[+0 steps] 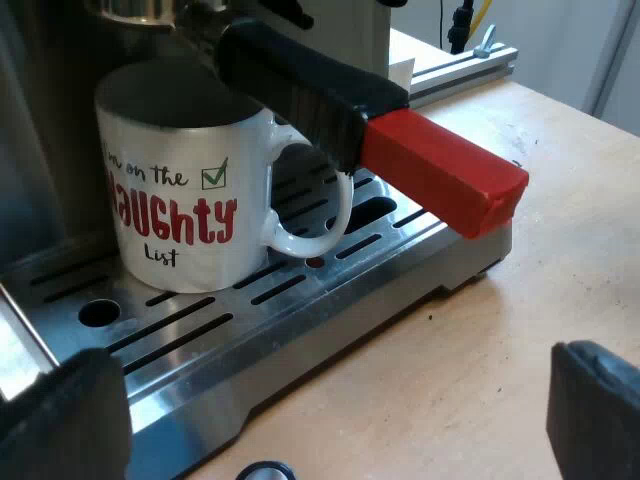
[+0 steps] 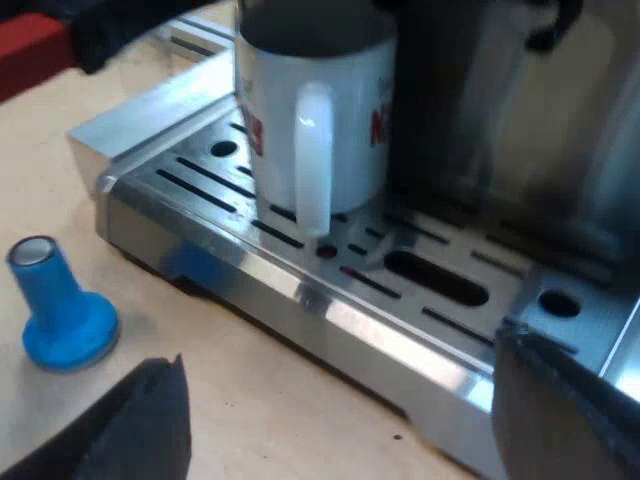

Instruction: Remove mug from coffee machine

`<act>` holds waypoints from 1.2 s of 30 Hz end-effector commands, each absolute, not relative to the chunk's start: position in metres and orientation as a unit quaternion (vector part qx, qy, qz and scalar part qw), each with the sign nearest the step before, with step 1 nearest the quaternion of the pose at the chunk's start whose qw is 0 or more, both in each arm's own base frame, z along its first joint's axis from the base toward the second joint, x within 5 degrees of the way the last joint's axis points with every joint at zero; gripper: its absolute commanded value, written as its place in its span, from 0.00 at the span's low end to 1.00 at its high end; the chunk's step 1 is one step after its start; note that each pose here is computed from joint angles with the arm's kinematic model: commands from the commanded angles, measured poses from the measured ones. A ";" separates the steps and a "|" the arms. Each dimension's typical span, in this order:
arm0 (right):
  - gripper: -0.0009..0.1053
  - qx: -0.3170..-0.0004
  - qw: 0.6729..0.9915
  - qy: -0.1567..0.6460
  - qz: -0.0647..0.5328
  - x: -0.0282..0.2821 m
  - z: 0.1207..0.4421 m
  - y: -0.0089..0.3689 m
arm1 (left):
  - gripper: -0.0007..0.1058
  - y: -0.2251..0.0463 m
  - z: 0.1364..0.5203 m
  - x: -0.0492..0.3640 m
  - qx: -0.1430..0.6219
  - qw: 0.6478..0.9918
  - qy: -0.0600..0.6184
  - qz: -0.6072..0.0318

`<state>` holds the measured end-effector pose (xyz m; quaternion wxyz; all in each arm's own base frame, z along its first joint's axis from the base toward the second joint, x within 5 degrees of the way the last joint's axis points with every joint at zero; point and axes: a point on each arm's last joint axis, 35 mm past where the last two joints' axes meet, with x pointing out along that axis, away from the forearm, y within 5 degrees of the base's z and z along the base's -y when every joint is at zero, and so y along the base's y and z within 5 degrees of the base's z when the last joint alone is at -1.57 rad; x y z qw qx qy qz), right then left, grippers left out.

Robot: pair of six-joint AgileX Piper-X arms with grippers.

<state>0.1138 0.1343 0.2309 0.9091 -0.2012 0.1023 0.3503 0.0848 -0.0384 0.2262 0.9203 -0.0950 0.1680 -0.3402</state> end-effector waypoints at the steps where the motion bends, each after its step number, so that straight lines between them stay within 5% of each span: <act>1: 0.62 -0.167 0.919 0.106 0.341 0.122 0.226 0.145 | 0.81 -0.039 0.230 0.085 -0.091 0.921 0.154 -0.346; 20: 0.62 -0.132 0.931 0.050 0.336 0.166 0.171 0.201 | 0.81 -0.039 0.230 0.085 -0.091 0.921 0.154 -0.346; 36: 0.62 -0.119 0.941 0.056 0.312 0.208 0.162 0.251 | 0.81 -0.039 0.230 0.085 -0.091 0.921 0.154 -0.346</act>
